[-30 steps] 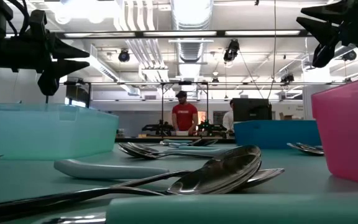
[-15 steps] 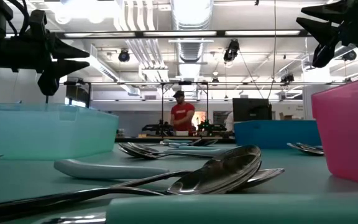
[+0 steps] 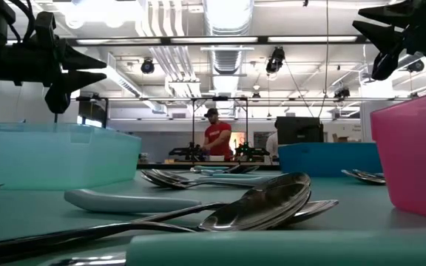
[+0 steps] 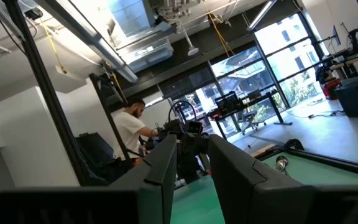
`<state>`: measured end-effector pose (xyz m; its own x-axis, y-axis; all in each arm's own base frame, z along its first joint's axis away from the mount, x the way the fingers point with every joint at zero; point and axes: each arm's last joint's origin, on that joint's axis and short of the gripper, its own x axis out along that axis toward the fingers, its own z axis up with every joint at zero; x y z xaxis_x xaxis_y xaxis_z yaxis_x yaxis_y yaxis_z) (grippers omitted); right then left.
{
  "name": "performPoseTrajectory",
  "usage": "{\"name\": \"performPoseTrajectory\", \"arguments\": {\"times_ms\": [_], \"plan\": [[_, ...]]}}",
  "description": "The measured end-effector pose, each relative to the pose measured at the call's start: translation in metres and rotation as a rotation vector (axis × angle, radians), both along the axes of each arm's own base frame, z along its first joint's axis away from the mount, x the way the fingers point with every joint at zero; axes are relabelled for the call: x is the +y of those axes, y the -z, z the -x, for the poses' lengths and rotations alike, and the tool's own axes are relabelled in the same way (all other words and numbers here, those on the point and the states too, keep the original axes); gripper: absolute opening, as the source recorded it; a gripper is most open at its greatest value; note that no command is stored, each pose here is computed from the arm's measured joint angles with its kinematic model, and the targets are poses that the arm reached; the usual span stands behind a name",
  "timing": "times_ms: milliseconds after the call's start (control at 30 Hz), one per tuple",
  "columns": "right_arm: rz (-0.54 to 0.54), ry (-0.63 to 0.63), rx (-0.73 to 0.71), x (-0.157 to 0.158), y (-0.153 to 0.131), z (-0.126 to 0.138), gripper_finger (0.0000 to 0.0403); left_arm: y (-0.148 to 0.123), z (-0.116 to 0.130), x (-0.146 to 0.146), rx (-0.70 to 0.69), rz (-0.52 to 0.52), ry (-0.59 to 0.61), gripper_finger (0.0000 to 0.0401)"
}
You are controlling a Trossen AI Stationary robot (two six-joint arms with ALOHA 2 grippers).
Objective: Sort silverware by color (type)
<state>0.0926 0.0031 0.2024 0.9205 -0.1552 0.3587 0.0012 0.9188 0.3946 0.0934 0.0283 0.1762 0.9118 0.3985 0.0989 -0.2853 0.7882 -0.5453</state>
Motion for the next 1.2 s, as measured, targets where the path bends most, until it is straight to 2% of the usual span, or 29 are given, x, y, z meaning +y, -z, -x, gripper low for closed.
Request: {"name": "performPoseTrajectory", "arguments": {"times_ms": [300, 600, 767, 900, 1200], "plan": [[0.0, 0.0, 0.0, 0.0, 0.0, 0.0, 0.0072, 0.0, 0.0, 0.0, 0.0, 0.0, 0.0, 0.0098], [0.001, 0.0, -0.002, 0.0, -0.0002, 0.0001, 0.0082, 0.0, 0.0, 0.0, 0.0, 0.0, 0.0, 0.0098], [0.047, 0.019, 0.002, -0.0001, -0.0005, 0.0002, 0.0086, -0.0001, 0.0, 0.0, 0.0, 0.0, 0.0, 0.0098], [0.002, 0.001, -0.005, 0.0, -0.0005, 0.0002, 0.0082, -0.0001, 0.0, 0.0, 0.0, 0.0, 0.0, 0.0098], [-0.008, -0.002, -0.008, -0.0001, -0.0007, 0.0002, 0.0082, -0.0001, 0.0, 0.0, 0.0, 0.0, 0.0, 0.0098]]}}
